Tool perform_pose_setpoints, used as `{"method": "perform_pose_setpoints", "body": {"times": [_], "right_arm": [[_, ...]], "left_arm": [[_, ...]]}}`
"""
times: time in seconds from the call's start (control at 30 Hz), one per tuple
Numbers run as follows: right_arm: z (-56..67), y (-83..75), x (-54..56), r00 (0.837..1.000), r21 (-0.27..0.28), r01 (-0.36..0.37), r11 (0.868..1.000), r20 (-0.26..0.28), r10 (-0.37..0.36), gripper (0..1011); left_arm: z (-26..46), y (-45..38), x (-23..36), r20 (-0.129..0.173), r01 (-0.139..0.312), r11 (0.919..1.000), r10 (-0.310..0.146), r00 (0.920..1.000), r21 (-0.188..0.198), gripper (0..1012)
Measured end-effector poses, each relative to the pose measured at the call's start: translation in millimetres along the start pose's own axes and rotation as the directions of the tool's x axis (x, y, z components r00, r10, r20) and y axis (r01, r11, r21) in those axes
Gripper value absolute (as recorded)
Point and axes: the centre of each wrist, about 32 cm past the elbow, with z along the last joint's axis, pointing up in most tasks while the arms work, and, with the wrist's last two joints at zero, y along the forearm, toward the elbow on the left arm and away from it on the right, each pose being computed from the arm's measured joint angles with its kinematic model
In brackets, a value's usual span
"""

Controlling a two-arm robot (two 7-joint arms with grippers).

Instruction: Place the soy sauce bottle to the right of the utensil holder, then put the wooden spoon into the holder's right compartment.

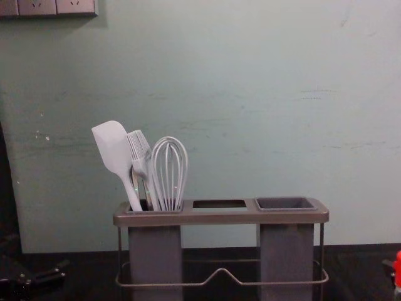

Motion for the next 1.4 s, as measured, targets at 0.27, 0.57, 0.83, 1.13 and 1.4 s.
{"method": "perform_pose_setpoints", "body": {"times": [0.27,0.57,0.83,1.13,1.4], "right_arm": [[0.0,0.0,0.0,1.0,0.0,0.0,1.0,0.0,0.0,1002],[0.9,-16.8,5.5,1.0,0.026,0.004,1.0,0.012,-0.004,1003],[5.2,-49.0,15.2,0.999,0.059,-0.035,0.998,-0.005,0.035,1003],[15.9,-88.8,31.0,0.985,0.122,-0.117,0.986,-0.109,0.131,1002],[22.2,-106.3,42.6,0.959,0.179,-0.152,0.972,-0.21,0.189,1002]], "left_arm": [[0.0,0.0,0.0,0.0,0.0,1.0,0.0,1.0,0.0,1005],[0.0,0.0,0.0,0.0,0.0,1.0,0.0,1.0,0.0,1005],[0.0,0.0,0.0,0.0,0.0,1.0,0.0,1.0,0.0,1005],[0.0,0.0,0.0,0.0,0.0,1.0,0.0,1.0,0.0,1005],[0.0,0.0,0.0,0.0,0.0,1.0,0.0,1.0,0.0,1005]]}}
